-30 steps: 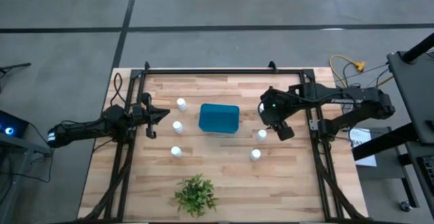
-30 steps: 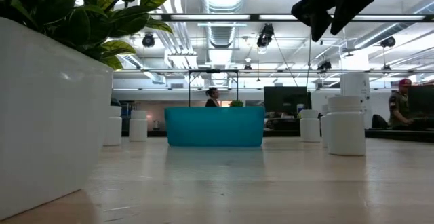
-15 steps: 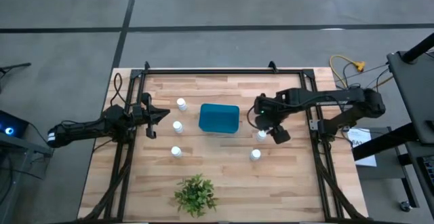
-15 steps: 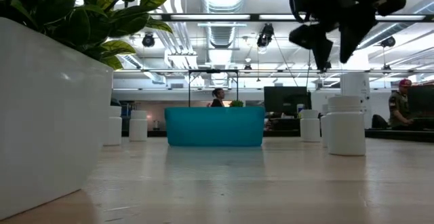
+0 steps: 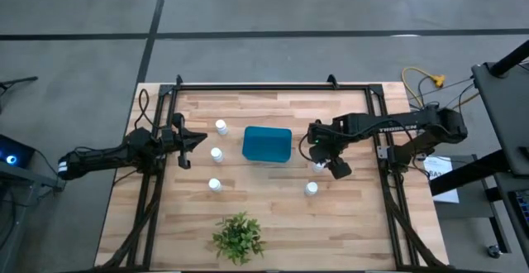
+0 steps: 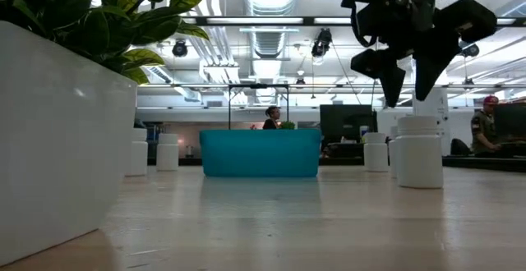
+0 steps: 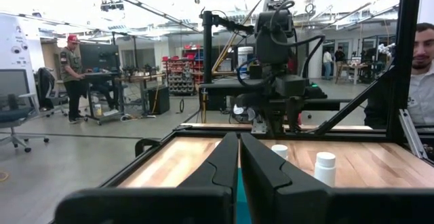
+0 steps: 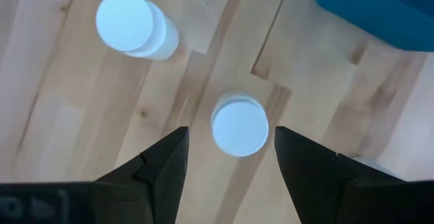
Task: Pick and place pill bottles into a basket
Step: Put the white medicine bottle into the blue bin
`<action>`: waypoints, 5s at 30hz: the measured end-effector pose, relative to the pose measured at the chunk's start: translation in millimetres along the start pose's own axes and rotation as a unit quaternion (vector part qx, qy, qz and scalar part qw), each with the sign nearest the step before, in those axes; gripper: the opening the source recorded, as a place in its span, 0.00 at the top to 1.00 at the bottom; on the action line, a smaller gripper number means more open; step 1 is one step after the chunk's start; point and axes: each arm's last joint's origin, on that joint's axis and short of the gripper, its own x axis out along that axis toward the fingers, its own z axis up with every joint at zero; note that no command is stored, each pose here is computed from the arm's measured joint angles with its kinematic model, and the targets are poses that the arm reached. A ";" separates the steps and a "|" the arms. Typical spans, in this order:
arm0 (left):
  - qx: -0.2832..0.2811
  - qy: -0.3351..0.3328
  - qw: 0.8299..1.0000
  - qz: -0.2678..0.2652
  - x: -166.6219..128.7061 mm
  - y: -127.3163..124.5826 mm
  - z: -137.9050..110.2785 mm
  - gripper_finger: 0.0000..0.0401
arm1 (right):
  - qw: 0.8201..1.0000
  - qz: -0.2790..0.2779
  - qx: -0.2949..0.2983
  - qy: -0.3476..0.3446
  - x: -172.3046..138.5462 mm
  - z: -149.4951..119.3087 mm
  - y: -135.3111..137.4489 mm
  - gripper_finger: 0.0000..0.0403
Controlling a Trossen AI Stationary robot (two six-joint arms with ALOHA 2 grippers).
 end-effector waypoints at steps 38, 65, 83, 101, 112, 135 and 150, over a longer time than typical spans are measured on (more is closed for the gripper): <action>0.000 0.000 1.000 0.000 0.1 0.0 0.0 1.00 | 0.997 0.025 -0.003 0.080 77.6 3.2 -13.3 0.48; 0.000 0.000 1.000 0.000 0.1 0.0 0.0 1.00 | 0.997 0.023 -0.010 0.074 70.0 5.6 -13.3 0.58; 0.000 0.000 1.000 0.000 0.1 0.0 0.0 1.00 | 0.998 -0.020 -0.013 0.051 25.6 39.1 -23.1 0.59; 0.001 -0.002 1.000 0.001 0.1 0.1 0.3 1.00 | 0.991 -0.089 0.101 -0.018 -25.3 85.7 -62.0 0.59; 0.001 -0.002 1.000 0.014 0.0 0.8 0.4 1.00 | 0.967 -0.137 0.213 -0.018 -19.3 114.1 -108.5 0.59; -0.003 0.001 1.000 0.013 0.1 0.8 -0.1 1.00 | 0.952 -0.128 0.270 0.065 23.5 132.9 -138.1 0.59; -0.003 0.001 1.000 0.013 0.1 0.7 -0.1 1.00 | 0.955 -0.105 0.261 0.091 68.5 114.2 -135.8 0.59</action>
